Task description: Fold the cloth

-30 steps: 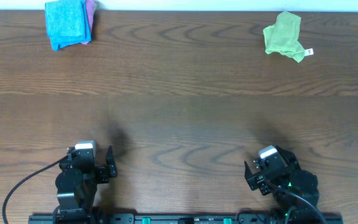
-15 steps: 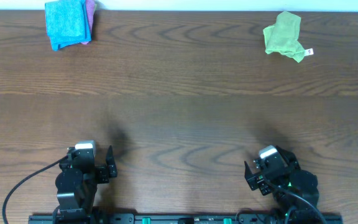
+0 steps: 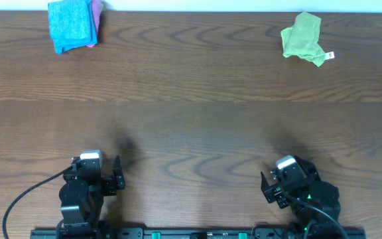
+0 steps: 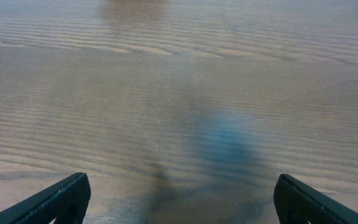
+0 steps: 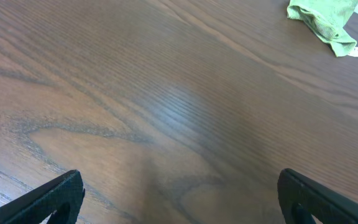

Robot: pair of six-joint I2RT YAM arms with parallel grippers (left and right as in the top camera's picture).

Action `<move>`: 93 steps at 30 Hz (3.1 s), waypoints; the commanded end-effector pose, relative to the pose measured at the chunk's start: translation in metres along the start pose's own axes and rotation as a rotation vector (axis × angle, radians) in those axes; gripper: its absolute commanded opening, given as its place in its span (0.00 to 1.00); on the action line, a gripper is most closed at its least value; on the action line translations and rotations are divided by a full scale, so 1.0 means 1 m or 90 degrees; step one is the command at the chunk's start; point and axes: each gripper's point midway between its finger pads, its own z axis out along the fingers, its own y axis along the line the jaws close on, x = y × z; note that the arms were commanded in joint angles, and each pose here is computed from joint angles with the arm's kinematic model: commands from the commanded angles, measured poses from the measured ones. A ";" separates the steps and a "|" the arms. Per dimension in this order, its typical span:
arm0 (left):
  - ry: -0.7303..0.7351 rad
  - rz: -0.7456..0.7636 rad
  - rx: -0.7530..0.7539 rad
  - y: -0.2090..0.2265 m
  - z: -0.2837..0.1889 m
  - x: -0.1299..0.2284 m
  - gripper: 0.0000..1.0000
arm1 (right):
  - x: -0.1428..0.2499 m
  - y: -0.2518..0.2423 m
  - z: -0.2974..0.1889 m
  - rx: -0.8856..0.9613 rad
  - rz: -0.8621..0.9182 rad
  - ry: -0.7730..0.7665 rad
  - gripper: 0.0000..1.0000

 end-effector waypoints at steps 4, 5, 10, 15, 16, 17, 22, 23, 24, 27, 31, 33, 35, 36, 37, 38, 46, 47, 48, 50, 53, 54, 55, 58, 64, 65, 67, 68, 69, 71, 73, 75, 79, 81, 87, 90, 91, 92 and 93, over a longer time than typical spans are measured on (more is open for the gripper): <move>-0.001 0.005 0.006 -0.001 0.001 0.001 0.95 | 0.003 0.001 0.002 -0.003 0.000 0.000 0.99; -0.001 0.005 0.006 -0.001 0.001 0.001 0.95 | 0.003 0.001 0.002 -0.003 0.000 0.000 0.99; -0.001 0.005 0.006 -0.001 0.001 0.001 0.95 | 0.003 0.001 0.002 -0.003 0.000 0.000 0.99; -0.001 0.005 0.006 -0.001 0.001 0.001 0.95 | 0.003 0.001 0.002 -0.003 0.000 0.000 0.99; -0.001 0.005 0.006 -0.001 0.001 0.001 0.95 | 0.003 0.001 0.002 -0.003 0.000 0.000 0.99; -0.001 0.005 0.006 -0.001 0.001 0.001 0.95 | 0.003 0.001 0.002 -0.003 0.000 0.000 0.99; -0.001 0.005 0.006 -0.001 0.001 0.001 0.95 | -0.016 -0.008 0.002 0.022 -0.051 -0.048 0.99; -0.001 0.005 0.006 -0.001 0.001 0.001 0.95 | -0.031 -0.011 0.000 0.031 -0.056 -0.087 0.99; -0.001 0.005 0.006 -0.001 0.001 0.001 0.95 | -0.052 -0.014 -0.004 0.034 -0.054 -0.144 0.99; -0.001 0.005 0.006 -0.001 0.001 0.001 0.95 | -0.116 -0.025 -0.030 0.029 0.071 -0.331 0.99; -0.001 0.005 0.006 -0.001 0.001 0.001 0.95 | -0.147 -0.061 -0.058 0.111 0.196 -0.444 0.99; -0.001 0.005 0.006 -0.001 0.001 0.001 0.95 | -0.154 -0.084 -0.075 0.179 0.245 -0.493 0.99; -0.001 0.005 0.006 -0.001 0.001 0.001 0.95 | -0.151 -0.098 -0.080 0.223 0.288 -0.500 0.99; -0.001 0.005 0.006 -0.001 0.001 0.001 0.95 | -0.145 -0.105 -0.079 0.246 0.316 -0.494 0.99; -0.001 0.005 0.006 -0.001 0.001 0.001 0.95 | -0.140 -0.111 -0.077 0.268 0.339 -0.482 0.99; -0.001 0.005 0.006 -0.001 0.001 0.001 0.95 | -0.133 -0.117 -0.073 0.287 0.369 -0.468 0.99; -0.001 0.005 0.006 -0.001 0.001 0.001 0.95 | -0.137 -0.141 -0.027 0.289 0.442 -0.378 0.99; -0.001 0.005 0.006 -0.001 0.001 0.001 0.95 | -0.141 -0.146 -0.020 0.284 0.443 -0.358 0.99; -0.001 0.005 0.006 -0.001 0.001 0.001 0.95 | -0.147 -0.153 -0.012 0.281 0.444 -0.336 0.99; -0.001 0.005 0.006 -0.001 0.001 0.001 0.95 | -0.161 -0.171 0.005 0.277 0.449 -0.301 0.99; -0.001 0.005 0.006 -0.001 0.001 0.001 0.95 | -0.178 -0.194 0.027 0.273 0.438 -0.267 0.99; -0.001 0.005 0.006 -0.001 0.001 0.001 0.95 | -0.183 -0.204 0.036 0.269 0.434 -0.257 0.99; -0.001 0.005 0.006 -0.001 0.001 0.001 0.95 | -0.188 -0.214 0.047 0.265 0.431 -0.245 0.99; -0.001 0.005 0.006 -0.001 0.001 0.001 0.95 | -0.196 -0.246 0.086 0.253 0.442 -0.203 0.99; -0.001 0.005 0.006 -0.001 0.001 0.001 0.95 | -0.188 -0.297 0.162 0.197 0.480 -0.116 0.99; -0.001 0.005 0.006 -0.001 0.001 0.001 0.95 | -0.186 -0.301 0.172 0.181 0.489 -0.102 0.99; -0.001 0.005 0.006 -0.001 0.001 0.001 0.95 | -0.184 -0.303 0.190 0.145 0.501 -0.078 0.99; -0.001 0.005 0.006 -0.001 0.001 0.001 0.96 | -0.185 -0.301 0.198 0.118 0.504 -0.071 0.99; -0.001 0.005 0.006 -0.001 0.001 0.001 0.95 | -0.186 -0.297 0.204 0.093 0.506 -0.068 0.99; -0.001 0.005 0.006 -0.001 0.001 0.001 0.95 | -0.187 -0.290 0.210 0.059 0.507 -0.067 0.99; -0.001 0.005 0.006 -0.001 0.001 0.001 0.95 | -0.181 -0.282 0.212 0.041 0.515 -0.050 0.99; -0.001 0.005 0.006 -0.001 0.001 0.001 0.95 | -0.183 -0.269 0.212 -0.007 0.538 -0.043 0.99; -0.001 0.005 0.006 -0.001 0.001 0.001 0.96 | -0.203 -0.251 0.210 -0.100 0.567 -0.072 0.99; -0.001 0.005 0.006 -0.001 0.001 0.001 0.95 | -0.209 -0.252 0.211 -0.097 0.566 -0.086 0.99; -0.001 0.005 0.006 -0.001 0.001 0.001 0.95 | -0.181 -0.269 0.232 0.003 0.674 -0.049 0.99; -0.001 0.005 0.006 -0.001 0.001 0.001 0.95 | -0.169 -0.272 0.250 -0.008 0.711 -0.034 0.99; -0.001 0.005 0.006 -0.001 0.001 0.001 0.95 | -0.168 -0.271 0.256 -0.020 0.717 -0.031 0.99; -0.001 0.005 0.006 -0.001 0.001 0.001 0.95 | -0.166 -0.271 0.261 -0.026 0.720 -0.027 0.99; -0.001 0.005 0.006 -0.001 0.001 0.001 0.96 | -0.163 -0.272 0.268 -0.026 0.729 -0.018 0.99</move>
